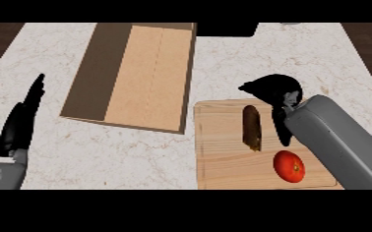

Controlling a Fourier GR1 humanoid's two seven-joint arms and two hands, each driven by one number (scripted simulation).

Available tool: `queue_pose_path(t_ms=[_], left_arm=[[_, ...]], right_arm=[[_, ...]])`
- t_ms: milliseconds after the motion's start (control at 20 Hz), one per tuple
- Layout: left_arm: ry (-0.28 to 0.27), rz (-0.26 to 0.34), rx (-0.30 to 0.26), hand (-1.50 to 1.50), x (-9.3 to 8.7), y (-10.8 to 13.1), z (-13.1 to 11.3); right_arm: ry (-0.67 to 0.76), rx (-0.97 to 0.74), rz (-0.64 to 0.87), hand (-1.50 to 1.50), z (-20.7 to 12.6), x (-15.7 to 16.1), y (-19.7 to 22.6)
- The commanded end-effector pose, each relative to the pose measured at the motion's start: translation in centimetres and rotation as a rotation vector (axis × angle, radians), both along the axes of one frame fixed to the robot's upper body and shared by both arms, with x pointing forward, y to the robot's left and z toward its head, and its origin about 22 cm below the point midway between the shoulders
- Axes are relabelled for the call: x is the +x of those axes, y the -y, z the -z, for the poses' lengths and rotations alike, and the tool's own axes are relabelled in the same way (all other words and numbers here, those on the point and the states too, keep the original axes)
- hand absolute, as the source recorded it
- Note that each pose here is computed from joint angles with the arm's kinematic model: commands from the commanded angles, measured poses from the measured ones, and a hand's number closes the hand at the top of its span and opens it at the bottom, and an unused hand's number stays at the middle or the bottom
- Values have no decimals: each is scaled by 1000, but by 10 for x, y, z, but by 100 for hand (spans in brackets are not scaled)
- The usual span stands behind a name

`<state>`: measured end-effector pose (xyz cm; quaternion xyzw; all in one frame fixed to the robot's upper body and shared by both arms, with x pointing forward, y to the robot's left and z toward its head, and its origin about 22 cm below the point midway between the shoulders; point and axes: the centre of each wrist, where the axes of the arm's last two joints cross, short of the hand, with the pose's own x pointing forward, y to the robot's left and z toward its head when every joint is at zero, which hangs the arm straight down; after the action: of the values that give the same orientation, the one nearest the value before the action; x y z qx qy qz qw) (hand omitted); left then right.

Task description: Pick the sweet potato from the cutting board and place it in the cardboard box

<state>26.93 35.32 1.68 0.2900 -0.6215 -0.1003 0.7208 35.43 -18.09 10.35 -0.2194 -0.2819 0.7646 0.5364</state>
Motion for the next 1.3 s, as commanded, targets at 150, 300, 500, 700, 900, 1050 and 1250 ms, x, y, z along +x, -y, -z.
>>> queue_pose_path(t_ms=[150,300,500,700,900,1050,1250], left_arm=[[0,-14,5,0,-10,-8,16],[-3,-6,-11,0,-17,-23,17],[-13,-10,-9,0,1,13,5],[11,-20,5,0,-21,-6,16],[9,-10,2,0,-4,-12,-13],[-14,-8,-7,0,-16,-23,15],[-23,-37,-8,0,-15,-7,11]], right_arm=[[-14,-26,-14,-150,15,-4,-19],[-10,-37,-10,-150,26,-2,-19],[-31,15,-18,-150,28,-8,-11],[-68,53,-56,-150,28,-7,-27],[-61,95,-74,-150,27,-17,-44],[-68,87,-74,-150,9,-14,-48],[-82,-17,-73,-150,24,-38,-48]])
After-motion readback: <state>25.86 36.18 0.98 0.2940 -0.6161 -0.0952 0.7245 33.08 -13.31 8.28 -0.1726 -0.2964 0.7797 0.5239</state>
